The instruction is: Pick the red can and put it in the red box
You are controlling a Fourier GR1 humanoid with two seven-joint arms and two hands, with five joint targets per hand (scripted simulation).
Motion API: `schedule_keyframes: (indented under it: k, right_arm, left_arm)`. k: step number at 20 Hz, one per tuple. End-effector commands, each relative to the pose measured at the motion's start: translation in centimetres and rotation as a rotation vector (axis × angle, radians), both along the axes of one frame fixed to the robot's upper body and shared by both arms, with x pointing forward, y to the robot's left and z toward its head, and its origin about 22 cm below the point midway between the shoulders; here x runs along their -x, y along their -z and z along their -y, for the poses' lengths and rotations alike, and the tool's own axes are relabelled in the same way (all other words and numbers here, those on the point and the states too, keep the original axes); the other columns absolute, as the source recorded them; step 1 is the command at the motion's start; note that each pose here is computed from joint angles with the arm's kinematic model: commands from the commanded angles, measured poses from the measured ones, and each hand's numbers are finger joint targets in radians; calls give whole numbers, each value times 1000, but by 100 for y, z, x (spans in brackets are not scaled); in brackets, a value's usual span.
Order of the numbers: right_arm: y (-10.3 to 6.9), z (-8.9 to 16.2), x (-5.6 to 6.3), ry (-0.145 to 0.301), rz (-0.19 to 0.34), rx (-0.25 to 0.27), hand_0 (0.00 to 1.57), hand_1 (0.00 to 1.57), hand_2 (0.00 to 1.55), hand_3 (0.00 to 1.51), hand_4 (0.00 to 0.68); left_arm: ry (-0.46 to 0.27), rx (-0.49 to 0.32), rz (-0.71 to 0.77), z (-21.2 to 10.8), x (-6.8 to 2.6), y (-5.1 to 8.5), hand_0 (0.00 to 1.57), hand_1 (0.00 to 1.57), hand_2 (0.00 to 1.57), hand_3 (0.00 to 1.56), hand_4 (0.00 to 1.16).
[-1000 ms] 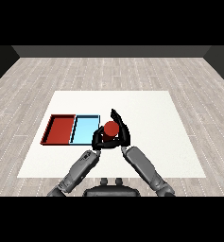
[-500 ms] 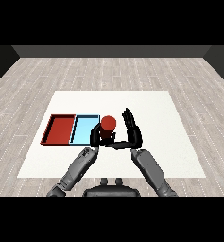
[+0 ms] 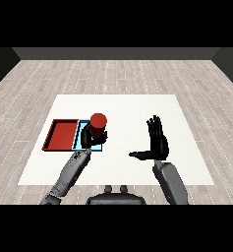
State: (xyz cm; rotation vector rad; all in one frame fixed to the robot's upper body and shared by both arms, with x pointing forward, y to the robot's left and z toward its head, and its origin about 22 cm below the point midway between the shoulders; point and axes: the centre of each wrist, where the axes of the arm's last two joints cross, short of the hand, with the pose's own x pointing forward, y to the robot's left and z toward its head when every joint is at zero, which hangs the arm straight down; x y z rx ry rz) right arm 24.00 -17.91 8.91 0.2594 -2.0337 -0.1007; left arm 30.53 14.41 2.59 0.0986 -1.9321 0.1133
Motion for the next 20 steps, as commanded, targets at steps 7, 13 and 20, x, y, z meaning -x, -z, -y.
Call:
schedule_keyframes:
  k: [7, 13, 20]
  right_arm:
    - [355, 529, 289, 106, -84, 35, 0, 0, 0, 0, 0]
    - [478, 650, 290, 112, -93, -10, 0, 0, 0, 0, 0]
    - [615, 687, 157, 144, -115, 5, 0, 0, 0, 0, 0]
  left_arm:
    - [-203, -178, -48, -1068, -157, -342, 1571, 1571, 1571, 1486, 1109]
    - [-349, -381, -297, -1906, -239, -65, 1571, 1571, 1550, 1488, 1112]
    - [-479, -507, -616, -2476, -198, 407, 1571, 1571, 1524, 1430, 1022]
